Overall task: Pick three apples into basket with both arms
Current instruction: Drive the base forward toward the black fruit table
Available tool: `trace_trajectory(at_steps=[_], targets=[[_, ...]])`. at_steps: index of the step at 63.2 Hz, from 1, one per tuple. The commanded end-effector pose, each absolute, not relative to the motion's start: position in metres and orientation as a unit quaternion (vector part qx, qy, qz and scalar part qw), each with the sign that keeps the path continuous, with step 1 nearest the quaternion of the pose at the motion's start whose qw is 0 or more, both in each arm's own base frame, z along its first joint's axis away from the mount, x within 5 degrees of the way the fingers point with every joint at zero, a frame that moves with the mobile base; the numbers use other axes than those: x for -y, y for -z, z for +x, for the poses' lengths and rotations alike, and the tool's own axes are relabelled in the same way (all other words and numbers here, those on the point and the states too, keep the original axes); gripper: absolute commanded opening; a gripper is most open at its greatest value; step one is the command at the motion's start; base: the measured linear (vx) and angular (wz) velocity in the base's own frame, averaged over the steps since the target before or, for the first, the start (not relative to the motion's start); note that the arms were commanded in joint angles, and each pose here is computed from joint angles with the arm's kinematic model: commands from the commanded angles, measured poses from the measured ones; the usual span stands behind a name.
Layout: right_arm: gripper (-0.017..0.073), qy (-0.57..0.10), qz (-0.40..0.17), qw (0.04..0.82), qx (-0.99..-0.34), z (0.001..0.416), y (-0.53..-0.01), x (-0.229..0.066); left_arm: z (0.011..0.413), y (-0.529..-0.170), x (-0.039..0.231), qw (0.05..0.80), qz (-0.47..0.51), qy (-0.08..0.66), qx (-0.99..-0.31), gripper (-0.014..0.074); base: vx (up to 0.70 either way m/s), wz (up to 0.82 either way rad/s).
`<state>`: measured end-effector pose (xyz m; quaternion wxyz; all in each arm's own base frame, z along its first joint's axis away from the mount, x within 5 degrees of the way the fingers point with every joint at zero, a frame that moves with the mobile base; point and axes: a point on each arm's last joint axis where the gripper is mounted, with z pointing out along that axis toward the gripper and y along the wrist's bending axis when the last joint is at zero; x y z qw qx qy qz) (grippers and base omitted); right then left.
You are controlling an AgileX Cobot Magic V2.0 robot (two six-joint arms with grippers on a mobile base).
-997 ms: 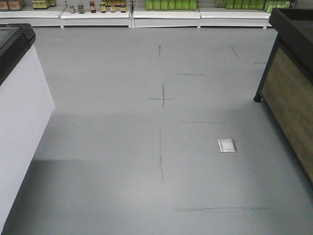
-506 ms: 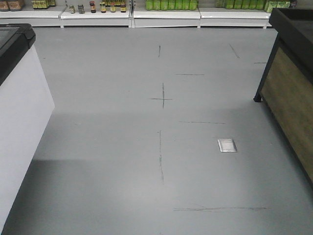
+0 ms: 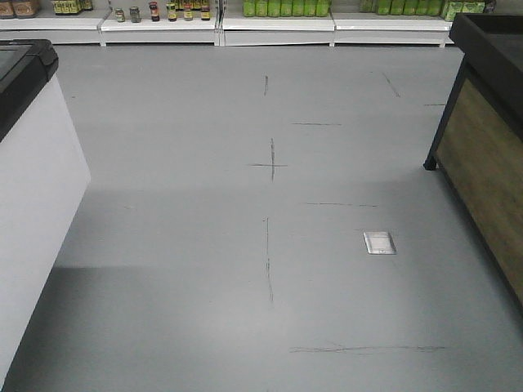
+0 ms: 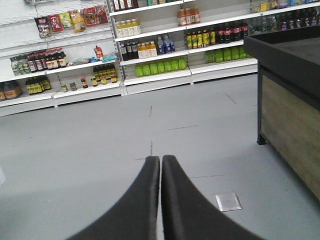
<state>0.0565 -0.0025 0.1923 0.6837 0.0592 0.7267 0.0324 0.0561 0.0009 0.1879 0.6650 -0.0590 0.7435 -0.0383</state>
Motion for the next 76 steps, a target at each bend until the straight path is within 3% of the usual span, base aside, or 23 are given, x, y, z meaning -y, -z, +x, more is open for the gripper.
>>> trace_trajectory(at_steps=[1, 76], targets=[[-0.0004, -0.033, 0.053, 0.71, -0.702, 0.0563, -0.1947, 0.0019, 0.0557, -0.1938, -0.0012, 0.695, -0.06, 0.041, -0.716, -0.0006, 0.02, 0.0], [-0.0004, -0.033, 0.053, 0.71, -0.702, 0.0563, -0.1947, 0.0019, 0.0557, -0.1938, -0.0012, 0.695, -0.06, 0.041, -0.716, -0.0006, 0.14, -0.02]])
